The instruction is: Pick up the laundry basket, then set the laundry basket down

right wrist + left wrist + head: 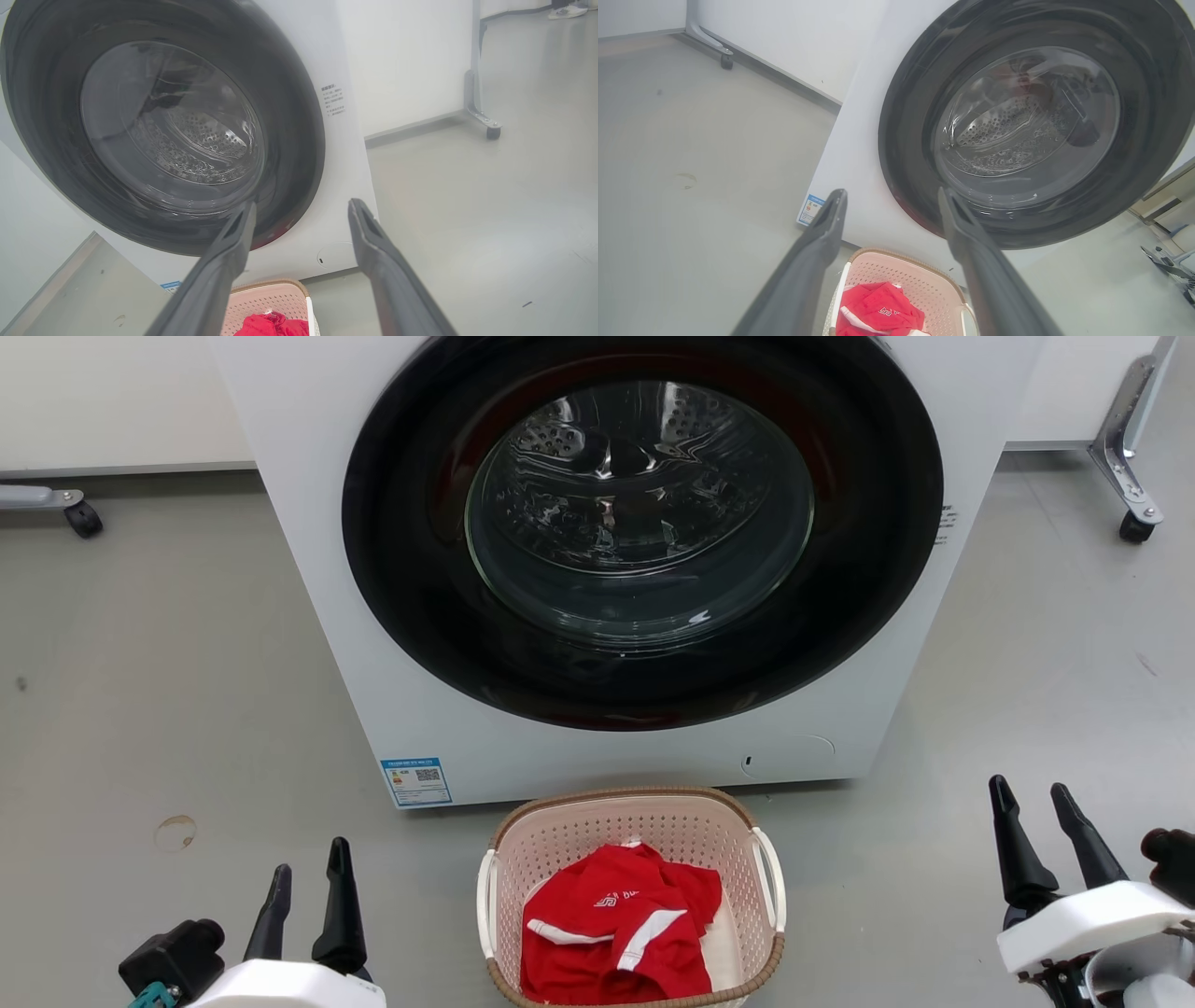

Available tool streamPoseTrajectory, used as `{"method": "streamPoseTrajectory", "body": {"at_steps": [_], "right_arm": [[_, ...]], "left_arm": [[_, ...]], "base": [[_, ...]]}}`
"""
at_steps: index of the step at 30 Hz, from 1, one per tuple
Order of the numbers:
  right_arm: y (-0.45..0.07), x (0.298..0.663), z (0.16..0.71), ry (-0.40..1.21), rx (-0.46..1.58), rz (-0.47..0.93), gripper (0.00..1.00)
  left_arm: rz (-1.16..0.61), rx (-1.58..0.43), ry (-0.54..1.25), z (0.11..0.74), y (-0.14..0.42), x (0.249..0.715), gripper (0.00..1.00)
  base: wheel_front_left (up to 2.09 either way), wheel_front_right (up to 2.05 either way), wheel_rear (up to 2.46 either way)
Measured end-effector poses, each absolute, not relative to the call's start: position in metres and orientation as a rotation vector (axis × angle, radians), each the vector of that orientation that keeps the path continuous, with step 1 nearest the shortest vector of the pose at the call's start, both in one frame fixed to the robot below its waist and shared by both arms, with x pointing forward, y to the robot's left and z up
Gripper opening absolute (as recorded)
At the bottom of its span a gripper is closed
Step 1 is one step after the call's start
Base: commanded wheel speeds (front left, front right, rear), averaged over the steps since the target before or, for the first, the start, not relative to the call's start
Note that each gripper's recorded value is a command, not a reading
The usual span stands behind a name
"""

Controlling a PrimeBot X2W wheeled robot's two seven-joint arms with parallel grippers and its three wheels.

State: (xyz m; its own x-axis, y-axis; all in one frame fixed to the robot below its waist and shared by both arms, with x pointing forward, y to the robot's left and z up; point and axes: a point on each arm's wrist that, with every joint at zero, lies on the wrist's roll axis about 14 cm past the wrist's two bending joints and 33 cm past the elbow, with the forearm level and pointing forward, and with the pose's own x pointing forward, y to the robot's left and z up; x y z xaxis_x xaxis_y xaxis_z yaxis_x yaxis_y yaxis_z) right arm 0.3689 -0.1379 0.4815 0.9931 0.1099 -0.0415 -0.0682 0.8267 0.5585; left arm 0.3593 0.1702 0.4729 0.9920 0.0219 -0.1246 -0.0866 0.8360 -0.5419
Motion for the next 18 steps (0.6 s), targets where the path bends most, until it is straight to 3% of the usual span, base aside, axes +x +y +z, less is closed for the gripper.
{"method": "streamPoseTrajectory", "body": {"at_steps": [18], "right_arm": [[-0.116,0.372,0.499,-0.005,0.324,0.206,1.0]], "left_arm": [[0.0,-0.288,0.033,0.493,0.161,0.358,1.0]], "base": [[0.0,0.0,0.0]]}}
